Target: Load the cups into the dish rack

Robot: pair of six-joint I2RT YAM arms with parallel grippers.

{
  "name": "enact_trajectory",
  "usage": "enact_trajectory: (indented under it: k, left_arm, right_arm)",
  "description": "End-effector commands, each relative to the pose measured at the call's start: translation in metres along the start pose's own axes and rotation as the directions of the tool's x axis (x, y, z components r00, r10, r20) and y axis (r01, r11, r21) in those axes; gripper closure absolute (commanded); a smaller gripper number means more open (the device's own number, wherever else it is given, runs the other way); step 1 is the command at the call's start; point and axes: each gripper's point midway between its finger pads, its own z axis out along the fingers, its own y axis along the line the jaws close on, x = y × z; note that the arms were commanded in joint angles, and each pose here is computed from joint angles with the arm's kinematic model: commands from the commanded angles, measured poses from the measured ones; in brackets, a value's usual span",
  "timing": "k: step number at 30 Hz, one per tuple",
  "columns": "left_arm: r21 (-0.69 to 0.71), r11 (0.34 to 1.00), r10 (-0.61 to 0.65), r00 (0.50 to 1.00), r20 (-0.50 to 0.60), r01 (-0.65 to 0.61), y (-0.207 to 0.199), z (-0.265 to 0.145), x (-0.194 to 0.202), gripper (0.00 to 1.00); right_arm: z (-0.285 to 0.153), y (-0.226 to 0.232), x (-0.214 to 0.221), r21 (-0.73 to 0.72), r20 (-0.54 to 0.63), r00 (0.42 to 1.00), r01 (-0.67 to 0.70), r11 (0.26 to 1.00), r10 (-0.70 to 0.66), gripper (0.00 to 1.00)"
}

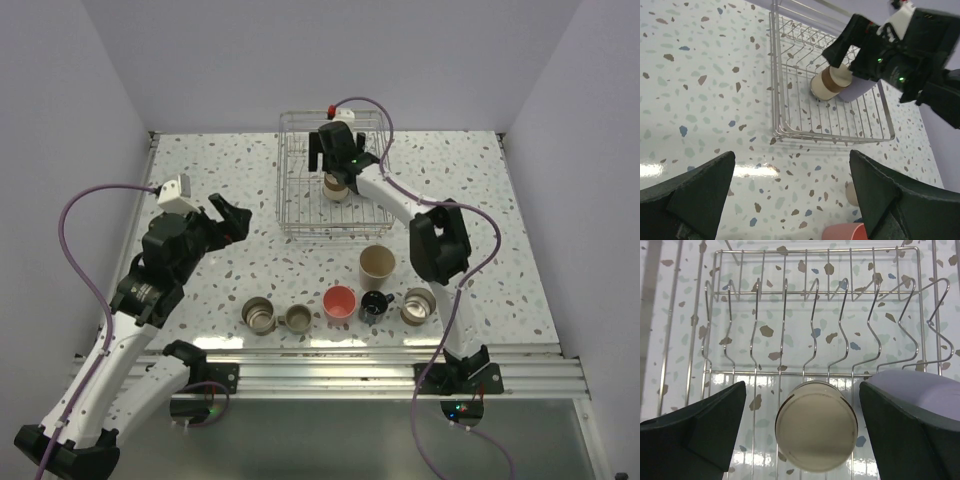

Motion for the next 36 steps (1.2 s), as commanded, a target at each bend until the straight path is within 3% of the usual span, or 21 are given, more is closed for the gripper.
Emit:
enact_trajectory:
  k: [1,5,6,8,11,13,16,19,30,36]
  left_arm:
    - [-0.065,0.998,0.022,1.0,0.005,-0.022,0.012,-0.012,-0.007,0.01]
    - [-0.115,0.993,0.039,0.999,0.025,-0.035,0.021,-0.026,-0.014,0.0]
    - [-0.118,0.993,0.035,0.999,0.024,-0.032,0.022,-0.027,-0.014,0.0]
    - [-0.125,0.992,0.03,1.0,0.008,-0.029,0.024,-0.027,-0.009,0.0]
    - [-0.145,0.989,0.025,1.0,-0.012,-0.027,0.029,-0.022,-0.002,0.01]
    - [-0.154,0.988,0.02,1.0,-0.014,-0.021,0.03,-0.018,-0.001,0.02]
    - [-0.142,0.99,0.015,1.0,-0.006,-0.016,0.025,-0.014,-0.004,0.02]
    - [-0.144,0.989,0.013,1.0,-0.005,-0.013,0.024,-0.011,-0.006,0.02]
    - [-0.172,0.985,0.003,0.999,-0.04,-0.01,0.034,-0.014,0.008,0.02]
    - [-0.176,0.984,-0.001,0.999,-0.046,-0.007,0.034,-0.013,0.009,0.02]
  right_arm:
    - [-0.065,0.011,-0.081,-0.101,0.126,0.991,-0.037,0.994,0.049,0.01]
    - [-0.106,0.008,-0.081,-0.186,0.107,0.992,-0.041,0.982,0.061,0.09]
    - [-0.124,0.009,-0.089,-0.226,0.115,0.989,-0.063,0.972,0.091,0.22]
    - [-0.131,0.015,-0.065,-0.282,0.03,0.995,-0.086,0.955,0.098,0.25]
    - [-0.137,0.026,-0.024,-0.34,-0.123,0.985,-0.153,0.928,0.118,0.39]
    - [-0.134,0.032,-0.005,-0.36,-0.19,0.972,-0.198,0.912,0.136,0.58]
    - [-0.124,0.037,0.023,-0.353,-0.266,0.954,-0.227,0.908,0.135,0.78]
    - [-0.115,0.037,0.033,-0.335,-0.289,0.95,-0.217,0.917,0.119,0.88]
    - [-0.065,0.025,0.073,-0.243,-0.335,0.94,-0.16,0.957,0.072,0.89]
    - [-0.037,0.008,0.063,-0.195,-0.321,0.94,-0.182,0.964,0.112,0.9]
